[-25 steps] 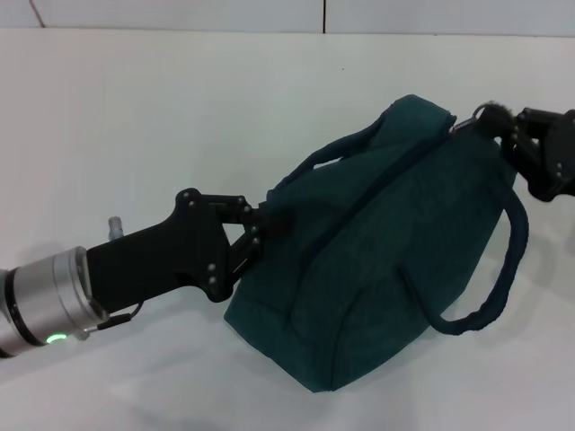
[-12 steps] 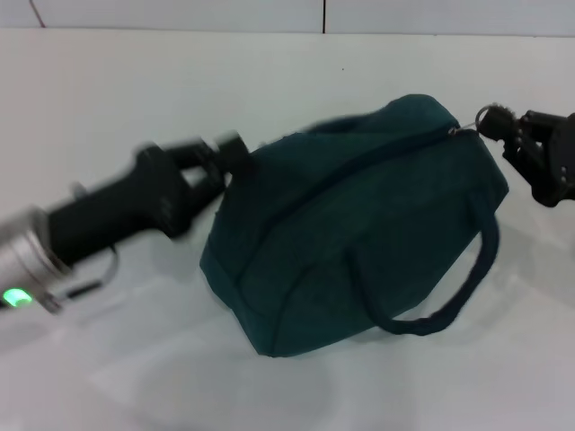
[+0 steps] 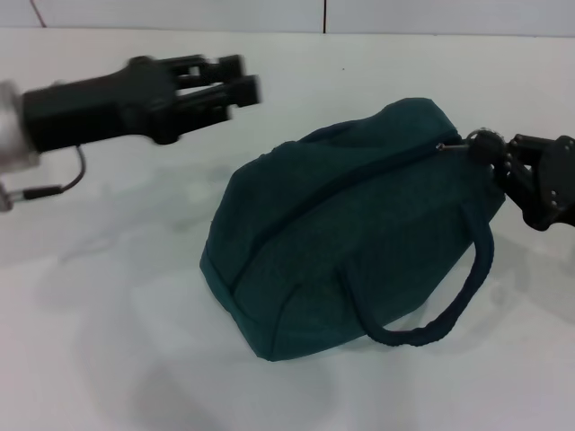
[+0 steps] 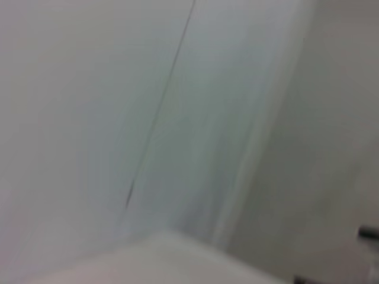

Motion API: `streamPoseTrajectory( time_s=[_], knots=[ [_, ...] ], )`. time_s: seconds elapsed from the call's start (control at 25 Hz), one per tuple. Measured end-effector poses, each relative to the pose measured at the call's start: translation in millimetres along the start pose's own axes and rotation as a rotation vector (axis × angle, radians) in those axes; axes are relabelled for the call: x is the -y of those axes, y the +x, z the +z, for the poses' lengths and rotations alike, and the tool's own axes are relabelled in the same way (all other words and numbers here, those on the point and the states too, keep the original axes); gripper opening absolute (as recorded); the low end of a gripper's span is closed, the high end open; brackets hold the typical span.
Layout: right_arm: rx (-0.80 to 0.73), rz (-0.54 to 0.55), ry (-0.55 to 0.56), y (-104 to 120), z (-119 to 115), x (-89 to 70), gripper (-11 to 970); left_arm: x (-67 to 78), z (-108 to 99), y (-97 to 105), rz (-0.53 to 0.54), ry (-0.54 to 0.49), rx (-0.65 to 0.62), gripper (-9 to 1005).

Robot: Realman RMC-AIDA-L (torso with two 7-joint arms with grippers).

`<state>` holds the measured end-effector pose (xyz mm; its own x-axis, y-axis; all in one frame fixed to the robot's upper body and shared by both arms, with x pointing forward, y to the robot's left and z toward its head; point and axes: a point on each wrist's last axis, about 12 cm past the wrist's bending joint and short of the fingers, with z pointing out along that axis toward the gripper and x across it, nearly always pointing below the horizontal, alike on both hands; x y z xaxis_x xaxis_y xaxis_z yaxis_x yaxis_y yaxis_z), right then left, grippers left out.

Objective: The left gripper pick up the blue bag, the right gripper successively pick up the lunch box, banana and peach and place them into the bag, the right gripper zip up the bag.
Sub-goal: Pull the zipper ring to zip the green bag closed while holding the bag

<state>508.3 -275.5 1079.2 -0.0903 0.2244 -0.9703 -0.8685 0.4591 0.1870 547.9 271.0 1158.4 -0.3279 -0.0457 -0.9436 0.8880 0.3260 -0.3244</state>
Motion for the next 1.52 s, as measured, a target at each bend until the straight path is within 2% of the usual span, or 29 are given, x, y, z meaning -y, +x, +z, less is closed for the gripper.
streamPoseTrajectory(
  time_s=[0.16,0.24,0.4,0.52,0.76,1.0,1.24,1.4,1.52],
  knots=[
    [0.011,0.012,-0.01,2.0,-4.2,-4.6,10,-4.8,42.8,-21.3,-0.055,0.024,-0.23,434],
    [0.013,0.011,-0.01,2.6,-5.8,-5.9,10,-5.1,61.6,-27.6,-0.085,0.041,-0.33,434],
    [0.019,0.008,-0.013,2.9,-7.6,-7.5,10,-2.4,85.9,-33.5,-0.129,0.048,-0.486,434],
    [0.026,0.01,-0.011,2.9,-10.4,-8.7,10,0.3,96.2,-36.6,-0.143,0.047,-0.563,435],
    [0.028,0.009,-0.01,2.6,-11.2,-8.7,10,-1.5,99.7,-40.7,-0.183,0.001,-0.671,435],
    [0.038,-0.002,-0.009,-0.6,-9.6,-6.7,10,1.1,91.5,-54.6,-0.159,-0.005,-0.695,436],
    [0.053,-0.008,-0.006,-3.4,-7.7,-4.9,10,5.3,89.2,-58.7,-0.163,0.022,-0.745,436],
    [0.06,-0.012,-0.003,-4.9,-8.0,-4.0,10,3.9,87.5,-64.4,-0.141,0.009,-0.754,436],
    [0.062,-0.013,-0.001,-5.3,-8.0,-3.8,10,4.7,84.7,-71.7,-0.08,-0.015,-0.759,436]
  ],
)
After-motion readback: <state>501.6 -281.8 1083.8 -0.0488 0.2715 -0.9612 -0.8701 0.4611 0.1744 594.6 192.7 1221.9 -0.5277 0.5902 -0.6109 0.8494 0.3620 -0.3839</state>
